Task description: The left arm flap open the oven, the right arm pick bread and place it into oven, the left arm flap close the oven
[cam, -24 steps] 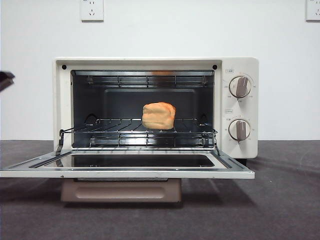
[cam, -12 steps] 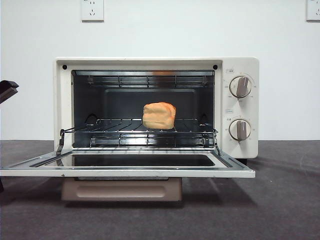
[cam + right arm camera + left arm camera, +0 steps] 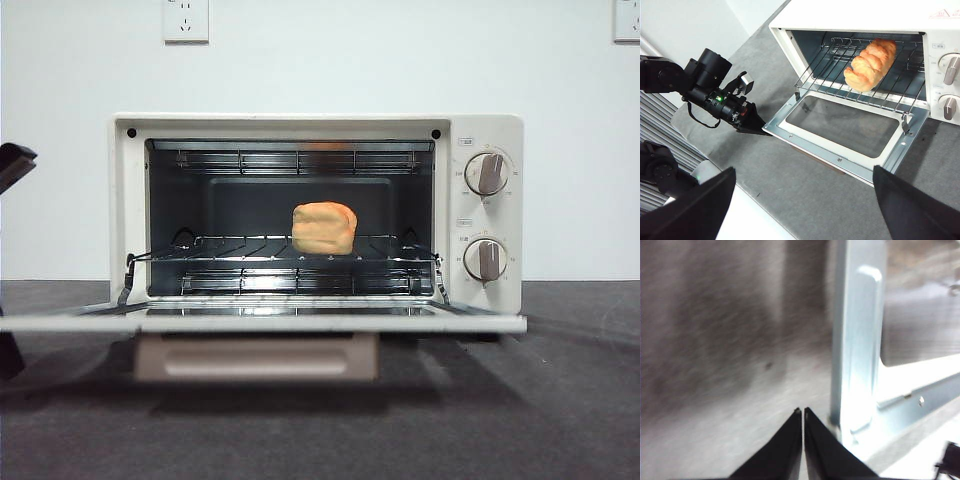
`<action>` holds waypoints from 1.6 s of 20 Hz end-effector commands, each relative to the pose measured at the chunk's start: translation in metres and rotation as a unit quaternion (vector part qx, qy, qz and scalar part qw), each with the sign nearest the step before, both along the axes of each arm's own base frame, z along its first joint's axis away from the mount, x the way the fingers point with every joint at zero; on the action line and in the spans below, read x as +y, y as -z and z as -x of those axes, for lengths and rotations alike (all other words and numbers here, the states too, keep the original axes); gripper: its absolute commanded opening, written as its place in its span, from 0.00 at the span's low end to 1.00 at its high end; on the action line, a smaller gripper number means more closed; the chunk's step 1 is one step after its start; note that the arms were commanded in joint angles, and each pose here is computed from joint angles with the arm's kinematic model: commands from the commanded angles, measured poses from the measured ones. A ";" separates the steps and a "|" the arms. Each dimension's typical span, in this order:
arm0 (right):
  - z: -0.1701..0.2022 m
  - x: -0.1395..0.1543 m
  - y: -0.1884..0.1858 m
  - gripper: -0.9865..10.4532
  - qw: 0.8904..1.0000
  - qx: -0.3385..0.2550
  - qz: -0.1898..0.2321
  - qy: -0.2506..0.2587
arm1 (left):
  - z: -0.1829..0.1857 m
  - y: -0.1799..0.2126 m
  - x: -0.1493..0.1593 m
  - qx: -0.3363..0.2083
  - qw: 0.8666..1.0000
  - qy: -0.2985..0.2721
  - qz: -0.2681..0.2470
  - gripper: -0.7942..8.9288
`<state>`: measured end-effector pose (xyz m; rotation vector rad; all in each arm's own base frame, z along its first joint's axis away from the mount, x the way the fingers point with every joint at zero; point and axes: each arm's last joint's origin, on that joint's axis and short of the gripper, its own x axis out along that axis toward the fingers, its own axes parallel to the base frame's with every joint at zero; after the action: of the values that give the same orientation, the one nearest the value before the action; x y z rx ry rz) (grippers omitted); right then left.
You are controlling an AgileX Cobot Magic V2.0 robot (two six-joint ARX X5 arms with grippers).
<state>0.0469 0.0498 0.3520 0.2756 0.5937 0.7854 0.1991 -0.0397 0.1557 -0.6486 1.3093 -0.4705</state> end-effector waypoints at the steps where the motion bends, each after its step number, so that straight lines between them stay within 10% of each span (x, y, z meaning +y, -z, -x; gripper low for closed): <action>1: 0.001 0.000 -0.006 0.46 1.000 -0.007 -0.012 0.000 | -0.005 -0.004 -0.003 -0.009 0.999 0.012 0.048 0.10; 13: 0.001 0.000 -0.006 0.46 1.000 -0.002 -0.016 0.003 | -0.023 -0.030 0.007 -0.073 0.983 -0.051 0.160 0.10; 32: 0.001 -0.001 -0.006 0.46 1.000 -0.002 -0.015 0.004 | -0.047 -0.089 0.021 -0.226 0.919 -0.110 0.303 0.10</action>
<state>0.0470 0.0498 0.3522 0.2894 0.5966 0.7795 0.2450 -0.0188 0.2393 -1.1056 0.6337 -0.7690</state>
